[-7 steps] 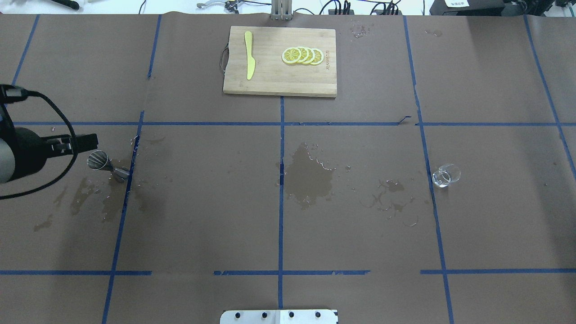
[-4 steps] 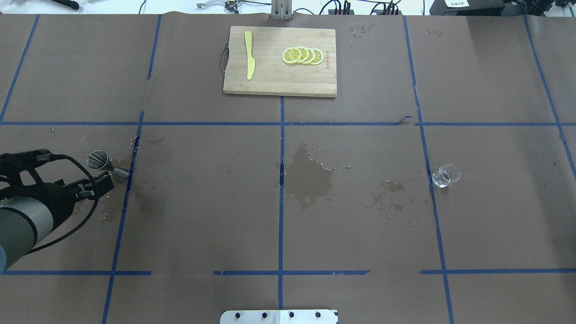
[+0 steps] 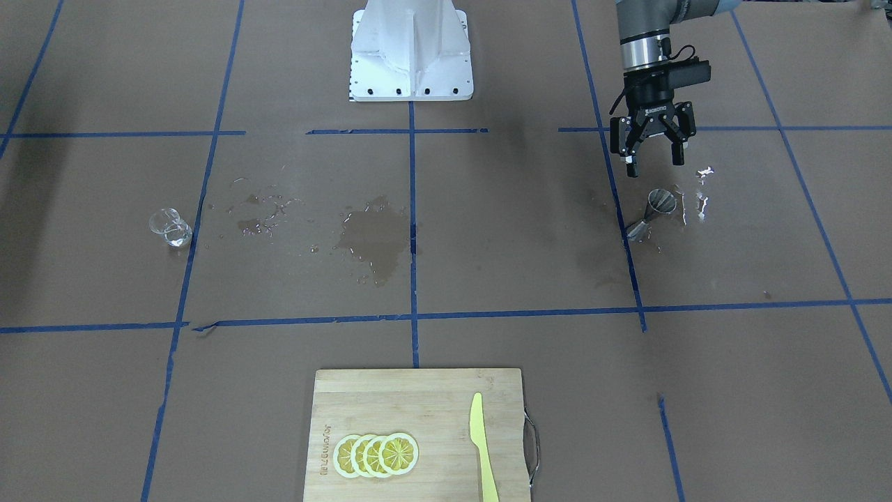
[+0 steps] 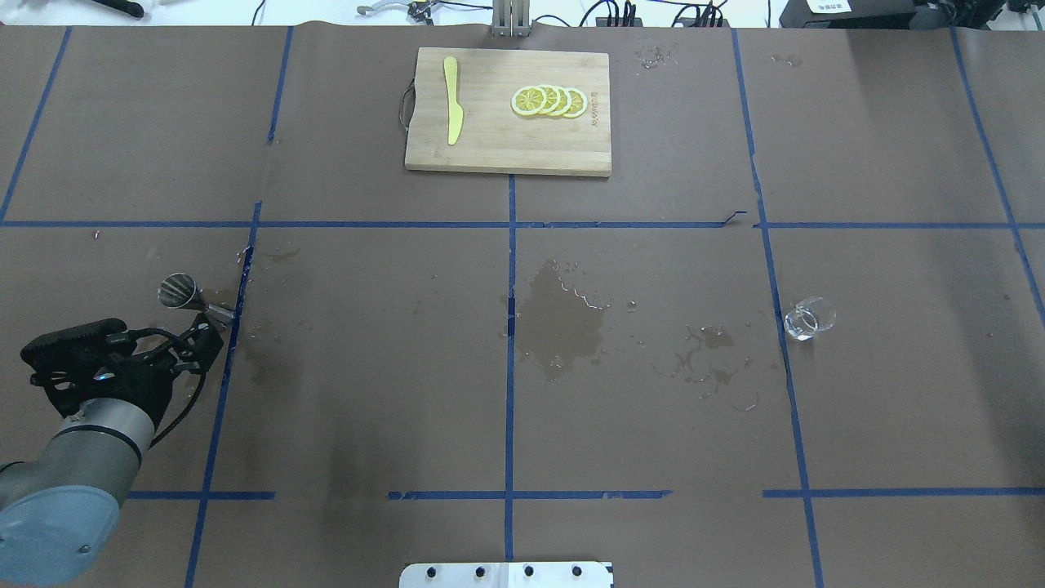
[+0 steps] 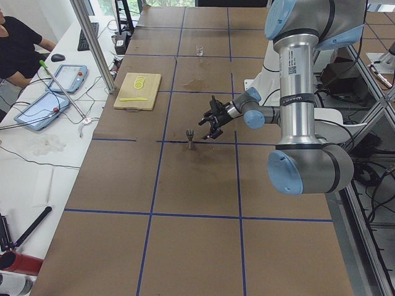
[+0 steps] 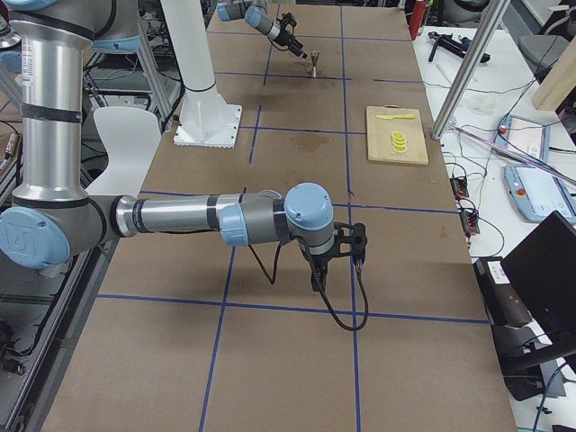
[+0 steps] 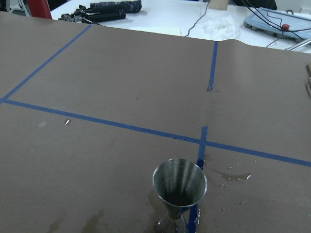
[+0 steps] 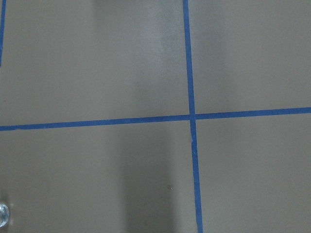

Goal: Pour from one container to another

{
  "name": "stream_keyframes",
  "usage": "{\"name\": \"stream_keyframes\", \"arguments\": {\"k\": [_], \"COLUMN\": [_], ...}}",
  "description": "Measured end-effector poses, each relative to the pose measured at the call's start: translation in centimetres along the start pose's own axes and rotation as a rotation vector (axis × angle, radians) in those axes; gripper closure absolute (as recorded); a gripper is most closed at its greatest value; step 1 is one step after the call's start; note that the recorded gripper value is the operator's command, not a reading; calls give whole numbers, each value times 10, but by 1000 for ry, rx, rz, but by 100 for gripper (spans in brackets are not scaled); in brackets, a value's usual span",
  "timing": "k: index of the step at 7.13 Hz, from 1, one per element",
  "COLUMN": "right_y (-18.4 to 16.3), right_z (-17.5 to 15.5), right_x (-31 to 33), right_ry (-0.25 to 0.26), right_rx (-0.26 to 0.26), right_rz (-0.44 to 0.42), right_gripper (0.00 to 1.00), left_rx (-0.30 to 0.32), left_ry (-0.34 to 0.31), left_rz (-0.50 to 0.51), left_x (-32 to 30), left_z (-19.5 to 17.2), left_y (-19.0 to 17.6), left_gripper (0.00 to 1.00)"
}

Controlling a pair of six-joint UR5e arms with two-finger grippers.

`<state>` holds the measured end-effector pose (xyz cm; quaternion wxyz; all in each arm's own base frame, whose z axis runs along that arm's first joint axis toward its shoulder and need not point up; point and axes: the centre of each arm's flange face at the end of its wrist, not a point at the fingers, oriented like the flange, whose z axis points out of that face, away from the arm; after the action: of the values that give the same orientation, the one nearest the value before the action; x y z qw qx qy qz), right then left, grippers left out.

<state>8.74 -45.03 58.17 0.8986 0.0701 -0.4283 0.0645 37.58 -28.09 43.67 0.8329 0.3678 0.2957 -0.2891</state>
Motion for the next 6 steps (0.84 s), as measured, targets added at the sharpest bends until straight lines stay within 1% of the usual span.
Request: {"name": "stream_keyframes", "arguments": {"k": [3,4,6], "right_y": [0,0,0], "right_z": [-3,-3,-3], "right_x": [-5,-5,-5], "right_ry": [-3,-3,-7], "right_rx": [6,6,5], "right_rz": [6,6,7], "right_gripper": [0,0,0], "left_rx": [110,133,148], "left_ry": [-7,-11,-26], "left_rz": [28,39,60], "left_x": [18,21,22], "left_z": [35,44,57], "left_y": [33,41,54], "left_gripper": [0,0,2]}}
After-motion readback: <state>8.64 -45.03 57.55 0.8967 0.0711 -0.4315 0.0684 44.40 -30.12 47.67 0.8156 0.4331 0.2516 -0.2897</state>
